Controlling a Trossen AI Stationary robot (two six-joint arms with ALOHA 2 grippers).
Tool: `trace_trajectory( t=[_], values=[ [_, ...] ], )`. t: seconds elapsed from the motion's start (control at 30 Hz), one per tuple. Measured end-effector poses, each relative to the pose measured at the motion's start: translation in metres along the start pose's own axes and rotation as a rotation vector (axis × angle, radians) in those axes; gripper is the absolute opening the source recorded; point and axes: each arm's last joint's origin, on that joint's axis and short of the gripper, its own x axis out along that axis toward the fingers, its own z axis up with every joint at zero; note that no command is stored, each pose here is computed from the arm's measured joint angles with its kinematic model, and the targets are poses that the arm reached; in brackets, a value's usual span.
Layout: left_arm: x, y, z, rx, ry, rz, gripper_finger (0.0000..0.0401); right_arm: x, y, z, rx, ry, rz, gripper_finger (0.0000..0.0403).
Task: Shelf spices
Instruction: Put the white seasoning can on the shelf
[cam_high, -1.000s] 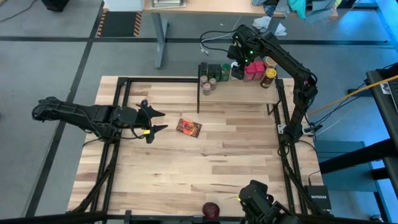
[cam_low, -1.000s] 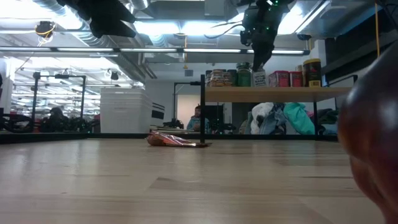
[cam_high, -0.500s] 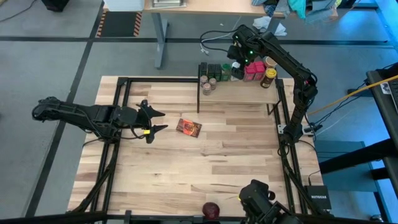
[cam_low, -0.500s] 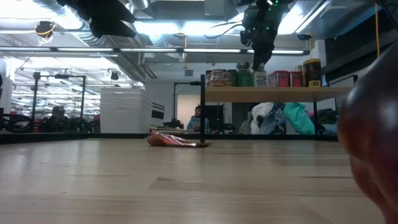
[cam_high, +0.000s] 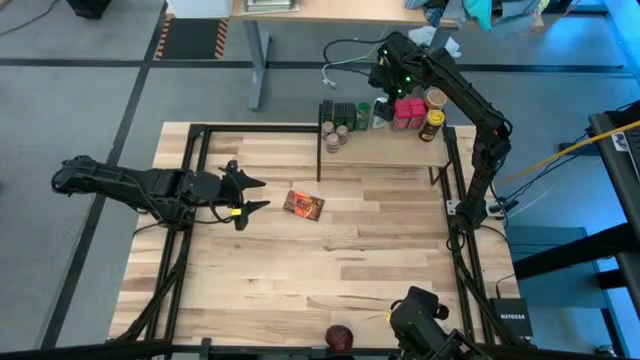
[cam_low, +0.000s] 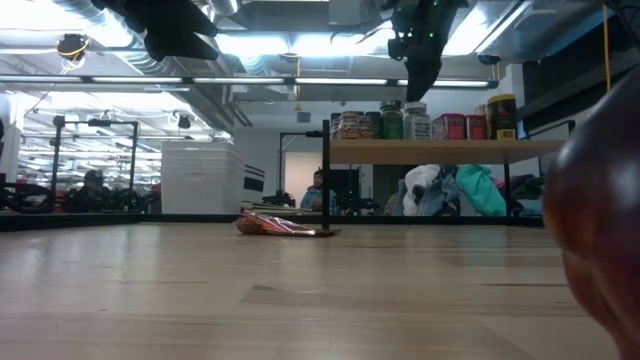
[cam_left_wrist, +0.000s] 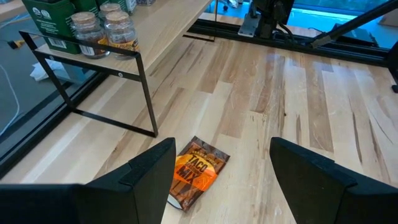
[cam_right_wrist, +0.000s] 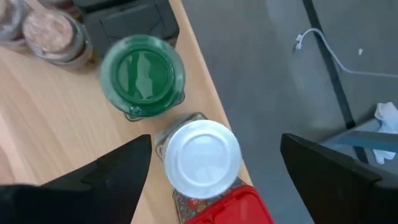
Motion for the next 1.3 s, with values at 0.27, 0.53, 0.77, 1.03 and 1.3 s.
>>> trace_trajectory(
  t=[0.27, 0.53, 0.77, 1.03, 1.3],
  values=[
    [0.0, 0.0, 0.0, 0.001, 0.0, 0.0, 0.0255, -0.027, -0.002, 0.005, -0.001, -0.068, -0.035, 0.0363],
    [0.0, 0.0, 0.0, 0.0, 0.0, 0.0, 0.0255, -0.052, 0.008, -0.002, 0.075, -0.145, 0.15, 0.0363],
    [0.0, -0.001, 0.0, -0.013, 0.001, -0.005, 0.0255, -0.054, 0.033, -0.008, 0.049, -0.043, 0.137, 0.0353],
    [-0.002, -0.005, -0.001, -0.001, 0.003, -0.03, 0.0255, -0.044, 0.074, -0.012, -0.036, 0.077, -0.1, 0.0325],
    [-0.003, -0.007, -0.002, 0.004, 0.004, -0.041, 0.0255, -0.013, 0.106, -0.034, -0.065, 0.11, -0.315, 0.0297]
  ],
)
